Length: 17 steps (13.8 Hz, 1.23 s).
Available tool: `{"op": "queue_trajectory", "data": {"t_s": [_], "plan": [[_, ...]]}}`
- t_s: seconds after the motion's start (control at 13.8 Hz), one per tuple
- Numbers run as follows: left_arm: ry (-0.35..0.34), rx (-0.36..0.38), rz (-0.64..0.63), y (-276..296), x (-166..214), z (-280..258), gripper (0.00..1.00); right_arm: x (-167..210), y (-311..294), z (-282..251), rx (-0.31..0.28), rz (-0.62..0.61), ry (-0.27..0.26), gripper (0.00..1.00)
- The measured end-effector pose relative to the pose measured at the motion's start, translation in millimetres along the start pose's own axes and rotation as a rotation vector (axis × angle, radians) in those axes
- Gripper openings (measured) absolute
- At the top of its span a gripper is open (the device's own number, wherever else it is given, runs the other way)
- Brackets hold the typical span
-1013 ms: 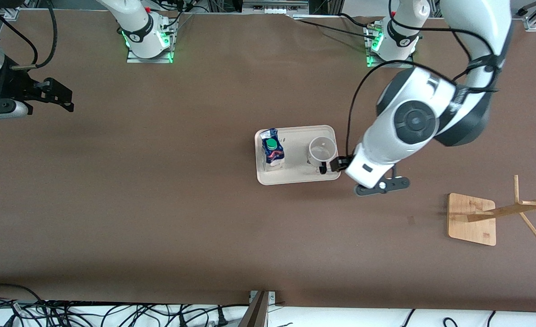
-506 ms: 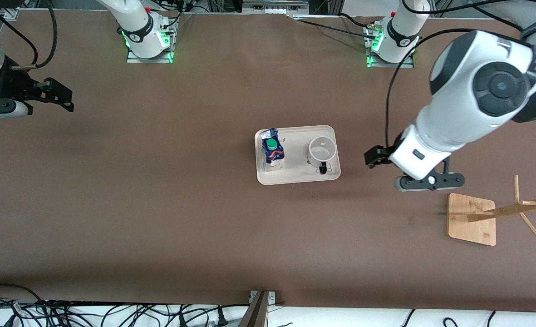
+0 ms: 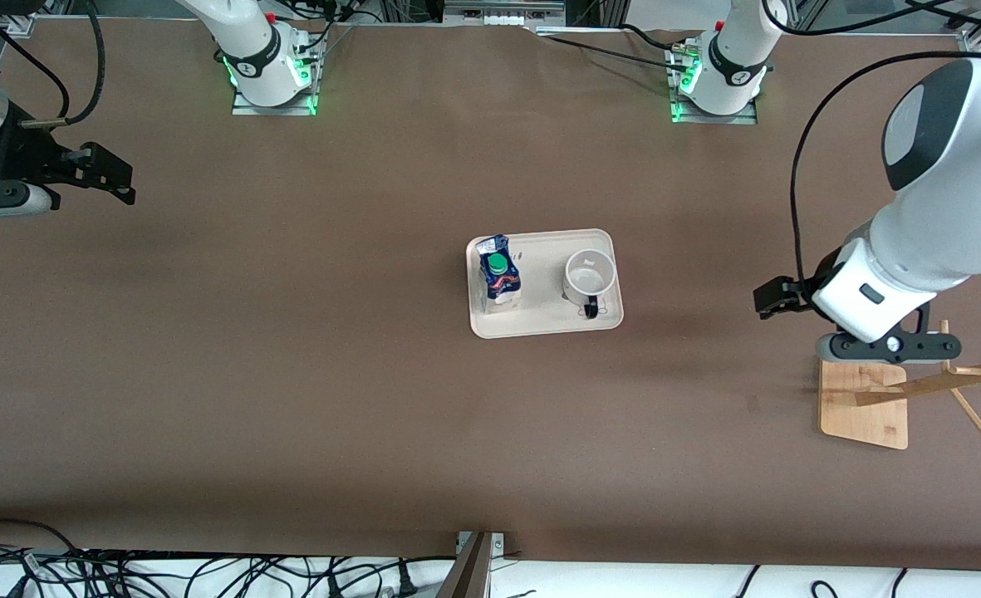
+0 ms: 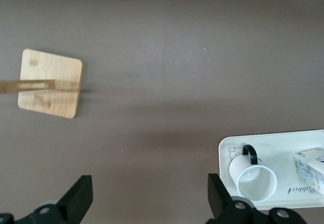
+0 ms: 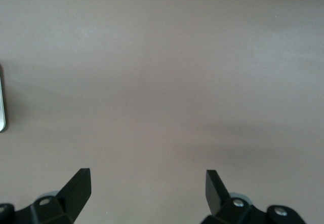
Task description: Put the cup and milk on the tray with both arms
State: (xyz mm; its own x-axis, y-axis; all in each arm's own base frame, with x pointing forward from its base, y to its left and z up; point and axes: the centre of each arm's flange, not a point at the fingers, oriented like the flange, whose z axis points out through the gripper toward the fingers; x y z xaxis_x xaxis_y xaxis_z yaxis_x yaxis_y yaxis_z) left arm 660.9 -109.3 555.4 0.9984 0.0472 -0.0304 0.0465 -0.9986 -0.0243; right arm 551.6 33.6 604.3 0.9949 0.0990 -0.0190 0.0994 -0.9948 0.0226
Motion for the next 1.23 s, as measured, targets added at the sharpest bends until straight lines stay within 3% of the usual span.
{"op": "queue_trajectory", "data": {"t_s": [0.43,0.72,1.23], "plan": [[0.031,-0.013,0.003,-70,-59,-30,1.0,0,0,0,0.0,0.0,-0.001,1.0],[0.134,-0.02,0.066,-73,-81,-25,1.0,0,-1,0,0.0,-0.001,-0.001,1.0],[0.107,-0.015,0.085,-79,-102,-19,1.0,0,-2,0,0.0,-0.003,-0.001,1.0]]}}
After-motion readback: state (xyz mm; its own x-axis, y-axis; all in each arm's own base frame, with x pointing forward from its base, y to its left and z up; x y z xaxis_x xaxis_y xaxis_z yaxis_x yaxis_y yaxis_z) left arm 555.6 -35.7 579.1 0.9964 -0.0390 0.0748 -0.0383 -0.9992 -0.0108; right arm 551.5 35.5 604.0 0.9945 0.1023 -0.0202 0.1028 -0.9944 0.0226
